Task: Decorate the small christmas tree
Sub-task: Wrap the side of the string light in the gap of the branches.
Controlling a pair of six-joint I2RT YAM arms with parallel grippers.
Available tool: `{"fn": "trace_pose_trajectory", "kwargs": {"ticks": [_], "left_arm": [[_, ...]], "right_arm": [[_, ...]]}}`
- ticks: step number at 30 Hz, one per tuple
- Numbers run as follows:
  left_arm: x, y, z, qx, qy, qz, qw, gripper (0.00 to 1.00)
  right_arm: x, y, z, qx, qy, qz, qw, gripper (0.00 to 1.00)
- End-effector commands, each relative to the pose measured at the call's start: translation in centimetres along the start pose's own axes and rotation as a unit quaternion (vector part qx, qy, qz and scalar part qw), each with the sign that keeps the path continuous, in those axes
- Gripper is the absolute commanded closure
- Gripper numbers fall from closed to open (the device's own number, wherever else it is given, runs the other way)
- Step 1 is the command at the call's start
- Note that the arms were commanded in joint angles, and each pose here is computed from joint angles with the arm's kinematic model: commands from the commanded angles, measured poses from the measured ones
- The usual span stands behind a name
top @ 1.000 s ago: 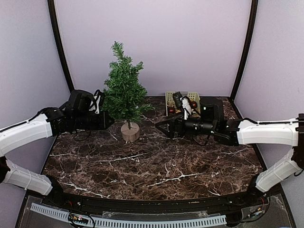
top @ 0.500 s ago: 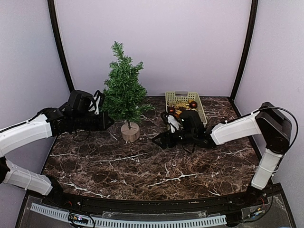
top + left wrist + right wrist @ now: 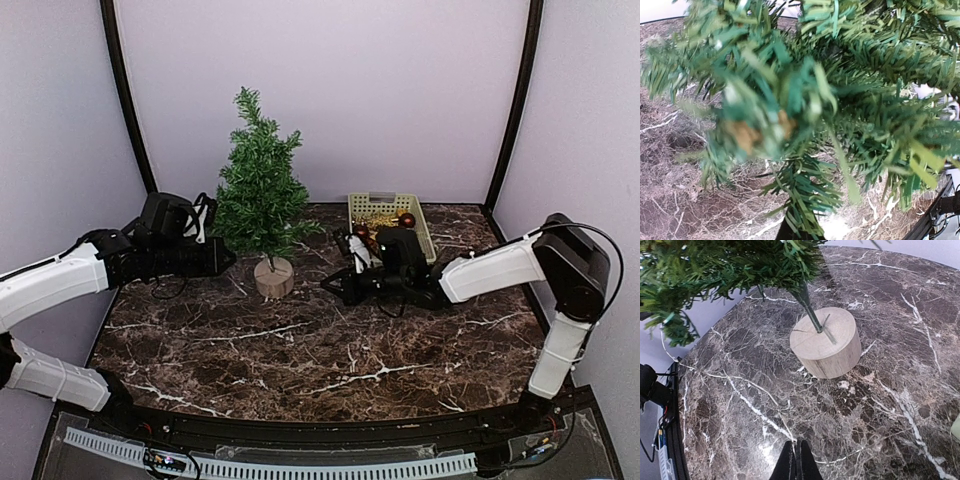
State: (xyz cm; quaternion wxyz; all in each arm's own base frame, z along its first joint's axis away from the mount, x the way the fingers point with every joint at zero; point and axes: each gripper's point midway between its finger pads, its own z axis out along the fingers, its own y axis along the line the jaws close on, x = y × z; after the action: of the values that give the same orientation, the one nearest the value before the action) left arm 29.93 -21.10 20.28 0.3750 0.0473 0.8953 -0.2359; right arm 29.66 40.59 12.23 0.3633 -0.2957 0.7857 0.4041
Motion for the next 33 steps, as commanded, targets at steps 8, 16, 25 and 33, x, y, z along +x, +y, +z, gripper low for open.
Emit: {"fn": "trace_pose_trajectory", "kwargs": {"ticks": [8, 16, 25, 33], "left_arm": [[-0.5, 0.8, 0.0, -0.007, -0.011, 0.003, 1.0, 1.0], [-0.4, 1.0, 0.0, -0.01, -0.009, 0.0, 1.0, 1.0], [0.2, 1.4, 0.2, -0.015, -0.003, -0.003, 1.0, 1.0], [0.2, 1.5, 0.2, -0.018, -0.002, -0.002, 1.0, 1.0]], "right_arm": [[-3.1, 5.2, -7.2, -0.022, -0.021, -0.039, 0.999, 1.0], [-5.8, 4.6, -7.9, 0.017, -0.058, -0.026, 0.998, 1.0], [-8.9, 4.3, -7.6, 0.028, -0.103, 0.003, 0.994, 1.0], [-9.5, 3.5, -8.1, 0.037, -0.115, 0.024, 0.992, 1.0]]}}
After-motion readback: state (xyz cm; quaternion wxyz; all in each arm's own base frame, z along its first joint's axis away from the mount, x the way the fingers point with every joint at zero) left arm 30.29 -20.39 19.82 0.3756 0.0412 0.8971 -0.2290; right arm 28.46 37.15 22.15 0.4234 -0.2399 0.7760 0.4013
